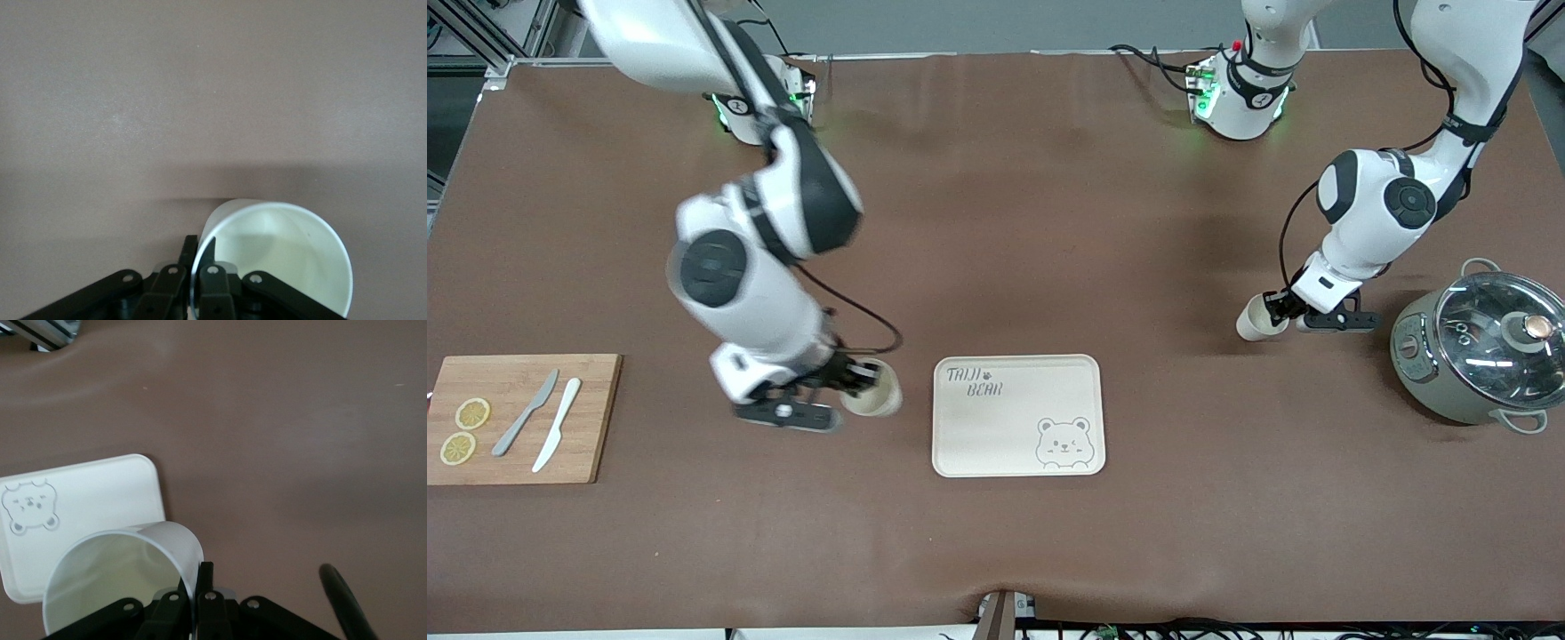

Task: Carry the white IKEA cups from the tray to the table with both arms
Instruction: 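Lift the cup off the tray and carry it toward the wooden board, then release the cup with the left gripper while the right gripper lowers its cup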

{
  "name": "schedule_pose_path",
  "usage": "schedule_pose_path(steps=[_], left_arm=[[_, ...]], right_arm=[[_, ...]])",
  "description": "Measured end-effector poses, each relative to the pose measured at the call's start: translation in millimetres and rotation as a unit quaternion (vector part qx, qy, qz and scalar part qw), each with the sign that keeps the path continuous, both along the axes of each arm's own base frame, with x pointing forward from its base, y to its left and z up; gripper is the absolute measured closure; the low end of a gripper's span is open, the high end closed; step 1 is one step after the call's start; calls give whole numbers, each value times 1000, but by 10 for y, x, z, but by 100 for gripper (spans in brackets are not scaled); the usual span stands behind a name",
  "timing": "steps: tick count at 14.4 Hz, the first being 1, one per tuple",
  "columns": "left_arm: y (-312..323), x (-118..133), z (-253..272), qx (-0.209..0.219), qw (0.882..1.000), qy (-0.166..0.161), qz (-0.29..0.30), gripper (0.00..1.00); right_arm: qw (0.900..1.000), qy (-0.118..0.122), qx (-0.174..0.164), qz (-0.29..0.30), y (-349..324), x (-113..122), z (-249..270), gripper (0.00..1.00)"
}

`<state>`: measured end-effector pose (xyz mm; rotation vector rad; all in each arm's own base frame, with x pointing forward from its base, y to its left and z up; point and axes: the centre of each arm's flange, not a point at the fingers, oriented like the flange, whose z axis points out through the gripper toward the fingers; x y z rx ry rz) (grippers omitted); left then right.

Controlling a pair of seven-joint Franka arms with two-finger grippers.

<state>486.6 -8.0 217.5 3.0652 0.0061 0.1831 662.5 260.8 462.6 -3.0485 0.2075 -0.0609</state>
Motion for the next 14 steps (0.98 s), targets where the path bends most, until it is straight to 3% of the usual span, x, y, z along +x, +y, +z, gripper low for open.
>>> schedule_pose_path(steps=[5, 9, 10, 14], left_arm=[[12, 26, 21, 2, 1000, -5, -13, 44], [36, 68, 77, 6, 1000, 2, -10, 6], [49, 65, 115, 11, 1000, 12, -8, 0], [-14, 51, 522, 38, 998, 56, -3, 0]], right_arm=[[998, 38, -5, 45, -1357, -249, 692, 97], [994, 50, 2, 98, -2662, -347, 514, 97], [993, 49, 4, 104, -2880, -351, 387, 97], [994, 20, -4, 107, -3037, -361, -336, 97]])
